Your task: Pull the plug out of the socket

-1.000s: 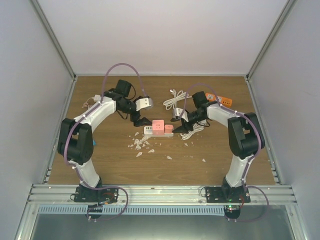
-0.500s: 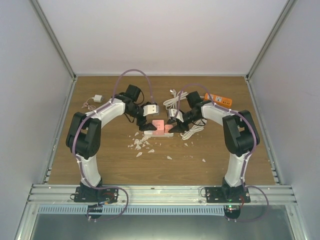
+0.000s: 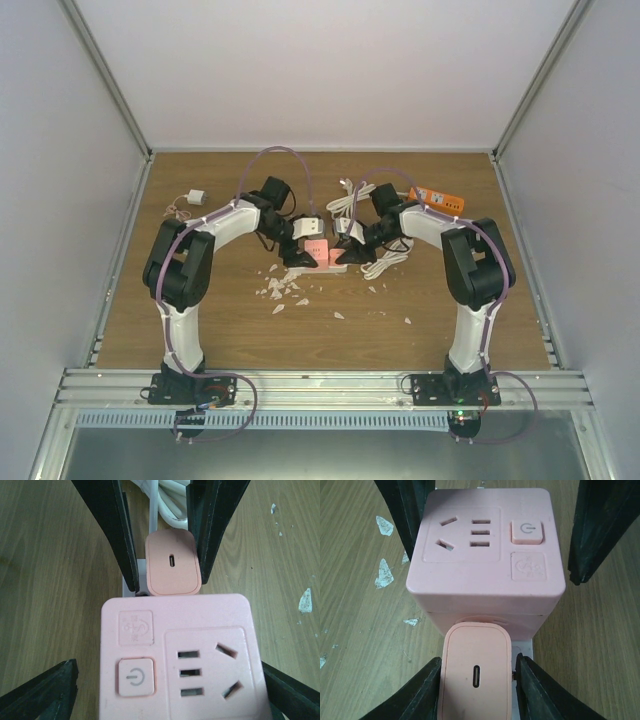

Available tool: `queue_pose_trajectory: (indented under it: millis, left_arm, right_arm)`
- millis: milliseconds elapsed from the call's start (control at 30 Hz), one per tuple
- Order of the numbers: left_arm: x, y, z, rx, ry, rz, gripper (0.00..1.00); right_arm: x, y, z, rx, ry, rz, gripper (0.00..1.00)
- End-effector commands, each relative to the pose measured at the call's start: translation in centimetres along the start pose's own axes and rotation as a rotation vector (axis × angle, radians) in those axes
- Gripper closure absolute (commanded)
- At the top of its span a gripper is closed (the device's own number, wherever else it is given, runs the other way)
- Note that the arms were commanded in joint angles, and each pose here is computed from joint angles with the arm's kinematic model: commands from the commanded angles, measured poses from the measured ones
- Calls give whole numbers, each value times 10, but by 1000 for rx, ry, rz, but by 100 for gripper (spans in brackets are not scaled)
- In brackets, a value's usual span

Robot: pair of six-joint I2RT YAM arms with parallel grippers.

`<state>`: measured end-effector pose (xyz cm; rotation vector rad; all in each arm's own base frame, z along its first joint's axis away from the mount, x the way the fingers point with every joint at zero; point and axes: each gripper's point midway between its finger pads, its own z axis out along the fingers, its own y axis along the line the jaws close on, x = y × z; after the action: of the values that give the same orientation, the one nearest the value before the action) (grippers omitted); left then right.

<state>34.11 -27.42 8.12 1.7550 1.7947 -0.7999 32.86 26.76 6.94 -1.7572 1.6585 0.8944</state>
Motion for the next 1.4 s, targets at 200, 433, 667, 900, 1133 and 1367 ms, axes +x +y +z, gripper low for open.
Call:
queue_pose_trajectory:
  millis: [200, 433, 667, 900, 1133, 1367]
  left_arm:
    - [-35, 4, -10, -5, -102, 30, 33]
    - [-51, -2, -21, 3, -166, 36, 50]
    - [-36, -9, -12, -60, -87, 150, 56]
    - [-8, -15, 0, -34, -9, 99, 61]
    - [6, -21, 5, -5, 37, 50, 65]
    - [11, -18, 10, 22, 62, -21, 65]
  right_arm:
    - [0, -9, 6, 9, 15, -8, 70]
    - [1, -9, 7, -4, 22, 11, 86]
    - [-3, -10, 6, -10, 11, 23, 92]
    - [-32, -13, -7, -12, -71, 2, 92]
    - [-51, -12, -21, -9, -148, -19, 93]
    - [-54, -8, -27, 10, -165, -51, 95]
